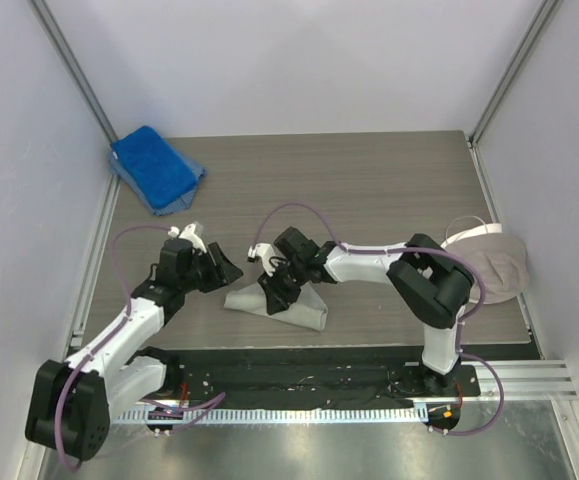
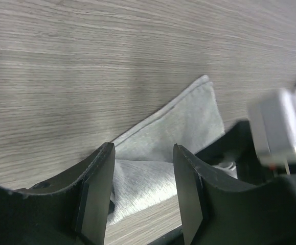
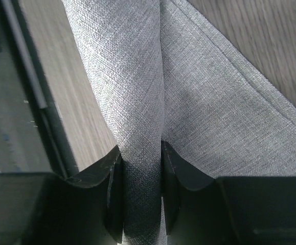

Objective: Fold the napkin, place the utensils inside, and roll it up
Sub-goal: Roll the napkin with the utensil

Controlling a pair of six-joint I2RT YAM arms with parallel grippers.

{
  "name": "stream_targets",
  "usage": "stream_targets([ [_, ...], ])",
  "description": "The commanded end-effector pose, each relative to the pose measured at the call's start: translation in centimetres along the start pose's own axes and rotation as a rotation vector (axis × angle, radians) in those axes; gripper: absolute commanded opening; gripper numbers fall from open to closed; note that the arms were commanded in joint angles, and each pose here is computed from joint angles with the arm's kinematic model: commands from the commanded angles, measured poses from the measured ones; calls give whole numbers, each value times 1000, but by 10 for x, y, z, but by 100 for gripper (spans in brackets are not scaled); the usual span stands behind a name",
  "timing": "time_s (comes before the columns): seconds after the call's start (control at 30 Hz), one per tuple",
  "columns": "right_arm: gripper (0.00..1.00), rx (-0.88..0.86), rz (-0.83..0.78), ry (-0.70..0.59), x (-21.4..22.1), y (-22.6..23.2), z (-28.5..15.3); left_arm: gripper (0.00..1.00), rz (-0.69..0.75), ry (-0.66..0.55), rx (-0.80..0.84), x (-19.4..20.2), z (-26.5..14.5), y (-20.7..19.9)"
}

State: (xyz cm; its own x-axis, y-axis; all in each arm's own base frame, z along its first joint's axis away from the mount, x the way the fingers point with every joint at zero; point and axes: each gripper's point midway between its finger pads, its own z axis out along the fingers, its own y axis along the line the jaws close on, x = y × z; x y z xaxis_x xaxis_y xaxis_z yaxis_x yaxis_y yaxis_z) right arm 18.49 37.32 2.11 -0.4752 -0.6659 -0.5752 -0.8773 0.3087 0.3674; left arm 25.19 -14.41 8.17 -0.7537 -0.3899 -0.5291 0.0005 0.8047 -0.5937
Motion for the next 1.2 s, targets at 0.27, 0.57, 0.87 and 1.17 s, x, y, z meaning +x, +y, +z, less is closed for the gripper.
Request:
stream_targets([
  [0.27, 35, -174, 207, 149, 55, -5, 21, 53, -3, -72, 78, 21, -16, 7],
  [0.57, 46, -104, 206, 137, 47, -13, 17, 32, -40, -36, 107, 36, -6, 11],
  [0.87, 69, 122, 92, -2, -14, -18, -35, 0, -43, 60, 50, 49, -2, 20],
  [1.17, 80, 481, -259, -107, -44, 5, -60, 0, -85, 175, -16, 64, 6, 30],
])
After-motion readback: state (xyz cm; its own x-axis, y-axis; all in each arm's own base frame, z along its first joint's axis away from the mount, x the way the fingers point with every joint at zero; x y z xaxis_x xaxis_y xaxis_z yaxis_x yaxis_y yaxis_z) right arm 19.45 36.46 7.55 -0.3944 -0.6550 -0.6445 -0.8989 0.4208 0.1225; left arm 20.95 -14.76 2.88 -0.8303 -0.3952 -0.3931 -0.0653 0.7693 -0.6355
